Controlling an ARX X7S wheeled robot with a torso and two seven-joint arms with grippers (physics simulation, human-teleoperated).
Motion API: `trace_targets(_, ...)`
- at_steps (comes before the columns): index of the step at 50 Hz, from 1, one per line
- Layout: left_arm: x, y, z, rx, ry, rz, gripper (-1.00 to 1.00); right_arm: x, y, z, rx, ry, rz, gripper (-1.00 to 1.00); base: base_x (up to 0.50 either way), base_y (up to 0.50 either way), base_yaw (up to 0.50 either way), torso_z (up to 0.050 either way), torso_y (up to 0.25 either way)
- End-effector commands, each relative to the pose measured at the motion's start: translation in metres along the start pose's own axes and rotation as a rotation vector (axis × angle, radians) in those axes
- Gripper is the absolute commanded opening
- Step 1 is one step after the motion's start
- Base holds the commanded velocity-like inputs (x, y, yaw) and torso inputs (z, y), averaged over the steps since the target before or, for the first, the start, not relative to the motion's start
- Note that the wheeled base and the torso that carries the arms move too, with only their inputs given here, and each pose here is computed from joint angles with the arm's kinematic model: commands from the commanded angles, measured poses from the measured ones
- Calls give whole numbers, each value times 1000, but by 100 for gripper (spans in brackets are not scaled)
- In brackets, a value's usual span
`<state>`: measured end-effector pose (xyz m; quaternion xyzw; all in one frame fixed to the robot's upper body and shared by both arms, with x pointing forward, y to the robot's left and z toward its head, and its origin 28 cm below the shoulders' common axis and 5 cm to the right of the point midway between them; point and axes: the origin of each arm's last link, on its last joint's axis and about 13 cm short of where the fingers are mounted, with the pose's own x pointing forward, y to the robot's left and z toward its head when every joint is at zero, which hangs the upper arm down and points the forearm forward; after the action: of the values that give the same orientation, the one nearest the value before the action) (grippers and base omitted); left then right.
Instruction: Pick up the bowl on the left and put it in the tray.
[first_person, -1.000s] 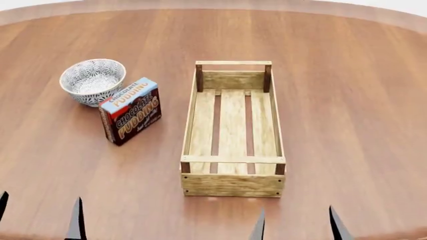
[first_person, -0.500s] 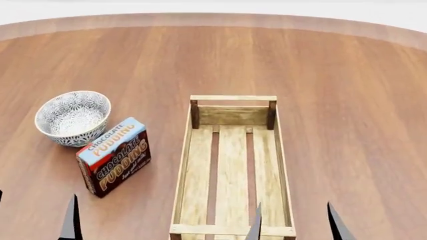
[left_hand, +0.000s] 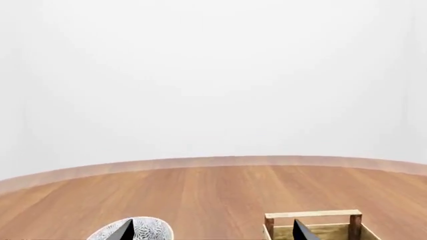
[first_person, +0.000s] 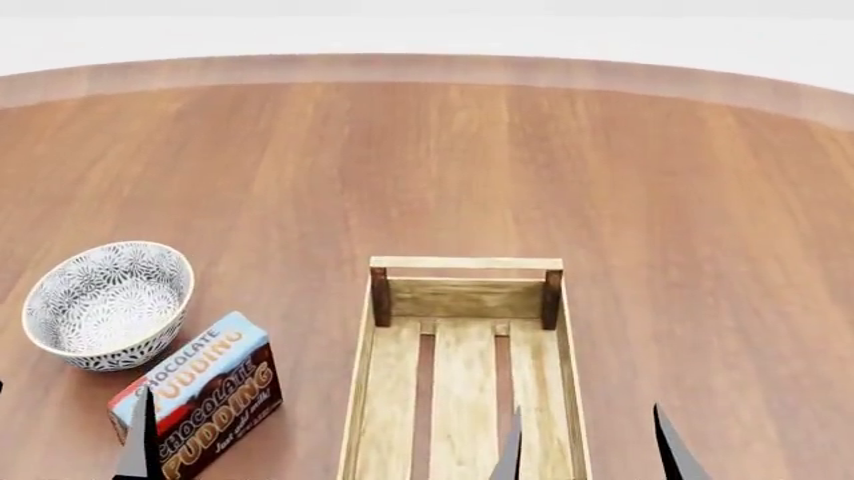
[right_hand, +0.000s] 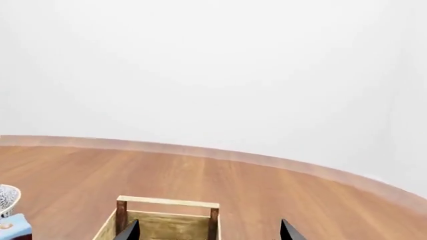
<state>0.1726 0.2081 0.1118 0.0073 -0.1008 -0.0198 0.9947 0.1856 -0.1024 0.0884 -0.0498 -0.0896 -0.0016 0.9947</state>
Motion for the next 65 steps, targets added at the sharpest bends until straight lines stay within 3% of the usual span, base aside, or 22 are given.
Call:
trace_targets(1,2,3,0,-43,-15,18,100,2,4,3,-33,0,2,100,0,332,0,0,0)
trace_targets(27,1,3,2,-44,-14,18,100,1,4,6,-44,-4,9,100,0,498,0,0,0)
trace_targets(48,2,4,2,-49,-16,25,100,-5,1,11,20,-92,7,100,0,11,-9,0,0)
trace_targets(65,2,4,1,-53,-10,30,100,-5,1,11,40,-96,1,100,-124,7,-500,0,0)
